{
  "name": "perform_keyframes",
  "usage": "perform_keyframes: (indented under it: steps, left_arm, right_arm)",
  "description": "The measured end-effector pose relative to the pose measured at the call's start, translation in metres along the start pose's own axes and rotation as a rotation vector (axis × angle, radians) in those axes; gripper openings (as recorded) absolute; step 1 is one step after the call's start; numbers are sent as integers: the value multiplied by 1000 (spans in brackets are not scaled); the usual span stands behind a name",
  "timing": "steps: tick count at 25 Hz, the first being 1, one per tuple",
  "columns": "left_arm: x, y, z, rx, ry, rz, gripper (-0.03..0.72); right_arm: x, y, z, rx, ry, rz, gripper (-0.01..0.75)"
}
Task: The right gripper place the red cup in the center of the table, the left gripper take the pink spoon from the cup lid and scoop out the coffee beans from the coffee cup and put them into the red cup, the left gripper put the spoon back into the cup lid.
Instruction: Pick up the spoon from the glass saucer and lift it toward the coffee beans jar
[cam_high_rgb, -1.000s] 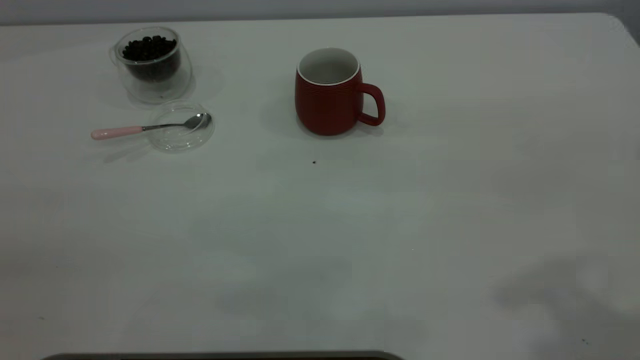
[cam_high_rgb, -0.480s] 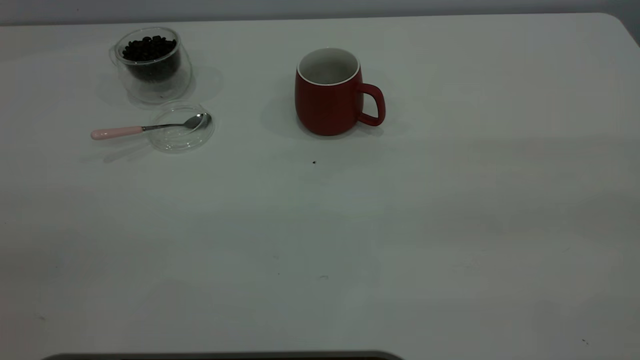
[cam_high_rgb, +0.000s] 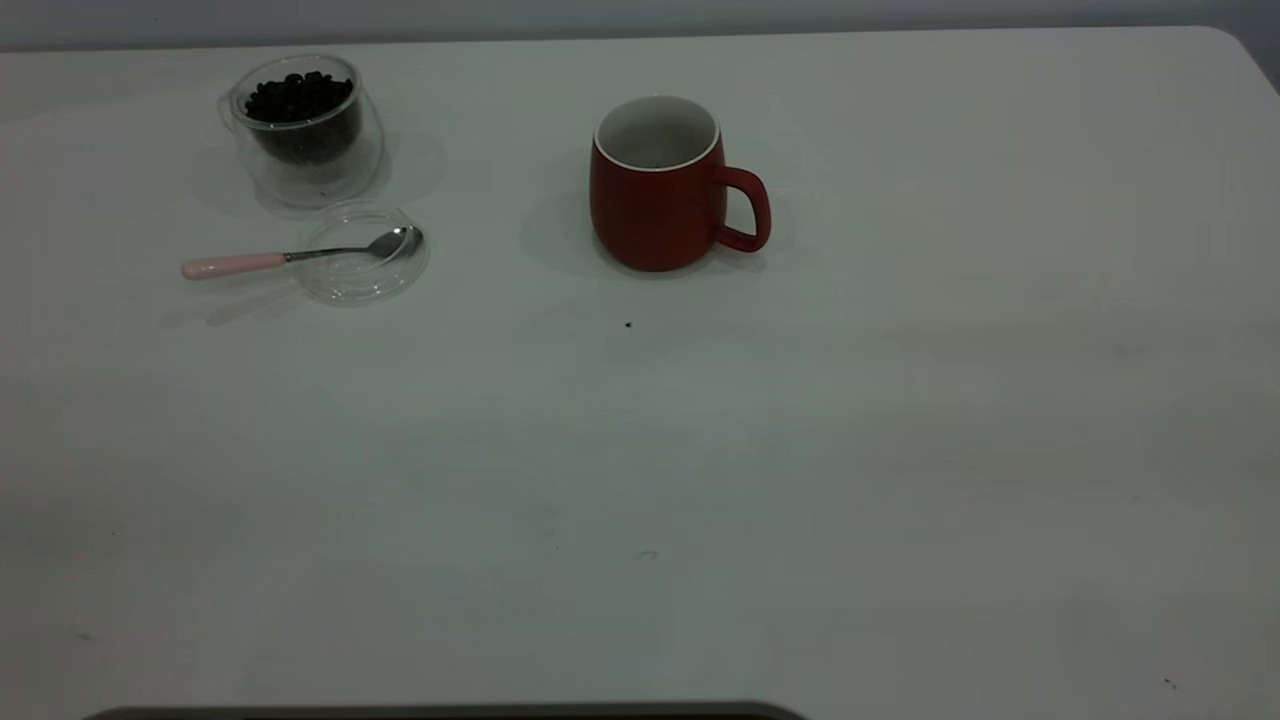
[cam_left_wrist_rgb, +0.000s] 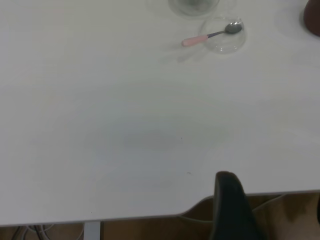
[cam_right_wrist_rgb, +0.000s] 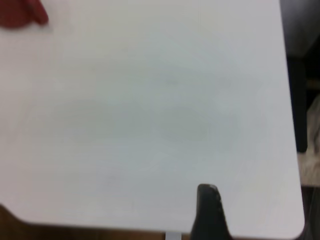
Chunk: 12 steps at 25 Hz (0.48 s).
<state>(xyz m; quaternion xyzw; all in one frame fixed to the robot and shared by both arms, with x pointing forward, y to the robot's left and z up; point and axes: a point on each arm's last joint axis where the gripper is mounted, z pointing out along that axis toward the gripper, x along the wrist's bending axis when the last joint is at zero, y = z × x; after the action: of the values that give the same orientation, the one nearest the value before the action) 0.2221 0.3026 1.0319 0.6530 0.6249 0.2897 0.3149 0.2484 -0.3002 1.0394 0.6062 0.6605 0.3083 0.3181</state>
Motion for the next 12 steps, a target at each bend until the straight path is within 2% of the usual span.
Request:
perform_keyframes:
  steps: [3,12]
  left_arm:
    - [0,0,0,0,0,0,465]
    - [0,0,0,0,0,-2,465]
  right_arm:
    - [0,-5,-7,-54,-2,1,585]
    - [0,-6,-7,-57,1,3,585]
